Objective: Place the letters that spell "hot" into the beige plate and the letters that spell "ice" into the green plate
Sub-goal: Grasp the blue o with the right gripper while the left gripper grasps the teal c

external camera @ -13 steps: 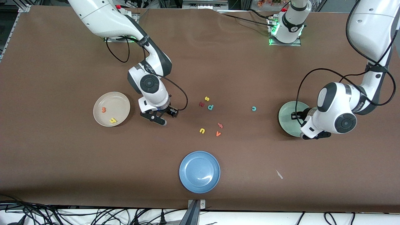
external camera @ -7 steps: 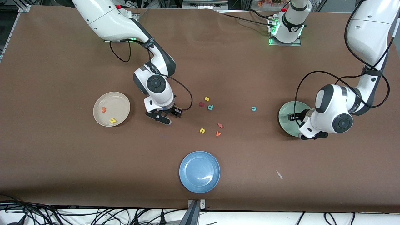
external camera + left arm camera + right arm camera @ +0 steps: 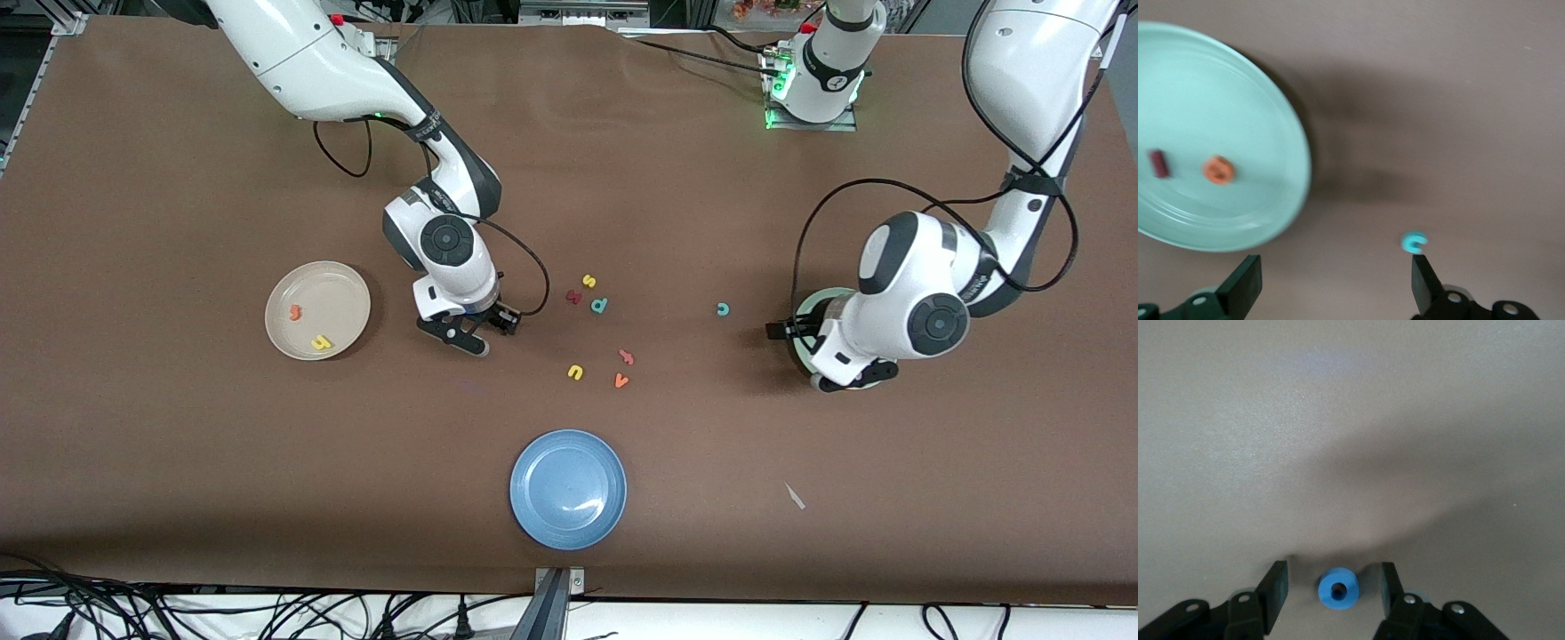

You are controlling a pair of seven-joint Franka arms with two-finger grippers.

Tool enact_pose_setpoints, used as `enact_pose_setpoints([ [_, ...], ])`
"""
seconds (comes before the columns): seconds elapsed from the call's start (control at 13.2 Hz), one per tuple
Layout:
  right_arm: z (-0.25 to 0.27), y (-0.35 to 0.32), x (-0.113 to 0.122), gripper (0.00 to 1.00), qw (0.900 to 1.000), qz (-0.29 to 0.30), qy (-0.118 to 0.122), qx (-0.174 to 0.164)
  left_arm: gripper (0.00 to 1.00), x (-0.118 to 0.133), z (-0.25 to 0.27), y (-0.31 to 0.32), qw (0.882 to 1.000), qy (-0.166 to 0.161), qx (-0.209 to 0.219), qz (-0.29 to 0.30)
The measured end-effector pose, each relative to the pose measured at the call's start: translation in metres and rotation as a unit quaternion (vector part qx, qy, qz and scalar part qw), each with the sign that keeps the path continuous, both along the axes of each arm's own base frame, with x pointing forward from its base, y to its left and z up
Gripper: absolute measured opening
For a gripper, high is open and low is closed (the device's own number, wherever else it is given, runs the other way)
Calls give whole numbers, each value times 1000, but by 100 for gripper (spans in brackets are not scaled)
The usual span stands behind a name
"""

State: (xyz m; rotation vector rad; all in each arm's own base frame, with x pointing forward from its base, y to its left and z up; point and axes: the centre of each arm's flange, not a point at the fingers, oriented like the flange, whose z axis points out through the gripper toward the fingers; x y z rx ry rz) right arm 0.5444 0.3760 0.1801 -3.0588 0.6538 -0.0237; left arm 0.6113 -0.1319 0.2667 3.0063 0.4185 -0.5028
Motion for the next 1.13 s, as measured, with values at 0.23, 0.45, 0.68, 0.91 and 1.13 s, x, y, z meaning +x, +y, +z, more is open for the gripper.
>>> enact_pose_setpoints([
  [0.23, -2, 0, -1, 47, 1000, 0, 1, -1, 99, -25, -25, -38, 1000, -14, -8, 18],
  [0.45, -2, 0, 0, 26, 1000, 0, 0, -1, 99, -52, -51, -61, 1000, -22, -16, 15],
  [0.68, -1, -1, 2, 26, 1000, 0, -3, -2, 99, -72, -69, -75, 1000, -31, -3, 4],
  [0.91, 10, -15, 16, 26, 1000, 2, -15, -9, 95, -82, -86, -81, 1000, -27, 8, 6],
  [1.13, 26, -31, 24, 26, 999, 31, -9, -31, 82, -85, -101, -84, 1000, -22, 13, 15],
])
